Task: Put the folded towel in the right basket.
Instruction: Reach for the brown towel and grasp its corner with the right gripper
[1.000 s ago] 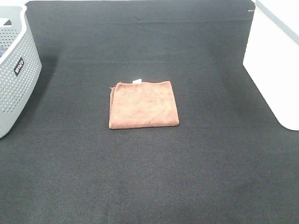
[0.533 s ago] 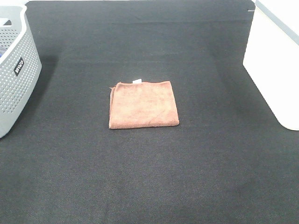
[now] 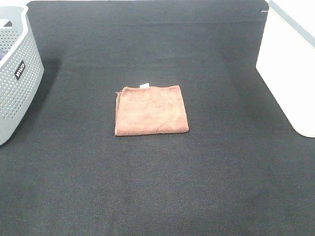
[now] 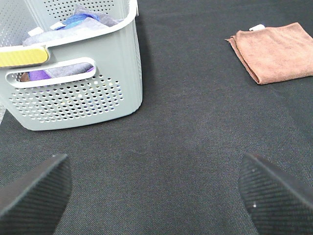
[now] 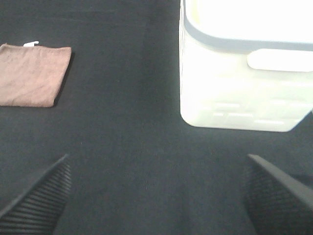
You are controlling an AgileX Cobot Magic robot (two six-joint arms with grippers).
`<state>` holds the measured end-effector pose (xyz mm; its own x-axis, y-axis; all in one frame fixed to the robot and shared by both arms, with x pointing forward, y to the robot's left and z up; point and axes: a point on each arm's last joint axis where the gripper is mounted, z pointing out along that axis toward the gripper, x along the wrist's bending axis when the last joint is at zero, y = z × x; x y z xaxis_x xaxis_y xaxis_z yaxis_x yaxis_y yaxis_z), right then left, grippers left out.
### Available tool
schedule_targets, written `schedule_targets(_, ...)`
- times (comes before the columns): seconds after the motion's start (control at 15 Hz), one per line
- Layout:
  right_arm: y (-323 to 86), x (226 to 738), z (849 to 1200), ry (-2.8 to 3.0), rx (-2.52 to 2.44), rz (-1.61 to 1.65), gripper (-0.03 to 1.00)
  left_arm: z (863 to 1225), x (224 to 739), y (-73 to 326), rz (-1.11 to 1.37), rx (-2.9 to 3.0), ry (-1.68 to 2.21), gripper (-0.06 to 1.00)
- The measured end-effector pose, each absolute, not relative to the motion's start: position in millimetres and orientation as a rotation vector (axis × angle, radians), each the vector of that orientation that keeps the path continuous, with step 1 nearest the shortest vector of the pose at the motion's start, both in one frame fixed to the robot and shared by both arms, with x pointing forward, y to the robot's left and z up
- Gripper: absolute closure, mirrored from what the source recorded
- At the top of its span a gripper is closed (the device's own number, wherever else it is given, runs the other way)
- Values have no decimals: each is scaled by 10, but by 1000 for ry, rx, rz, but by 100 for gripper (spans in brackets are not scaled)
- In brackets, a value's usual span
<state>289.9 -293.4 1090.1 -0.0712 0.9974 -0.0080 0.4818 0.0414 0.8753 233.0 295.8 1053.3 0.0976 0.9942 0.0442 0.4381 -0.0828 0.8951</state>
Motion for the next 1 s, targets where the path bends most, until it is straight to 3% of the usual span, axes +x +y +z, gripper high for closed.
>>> schedule_targets(0.13,-2930,3052,10963,1655,1541,947,10,10533,2330,2958,940,1629,1436,6)
schedule_targets(0.47,-2848,4107,11299,1866,1634,888,11,10533,2330,2958,940,1629,1436,6)
schedule_targets(0.87,-2753,5189,11355,2042,1685,884,12,10533,2330,2958,940,1629,1436,6)
schedule_targets(1.0,-2555,5490,11370,2110,1618,893,12,10533,2330,2958,940,1629,1436,6)
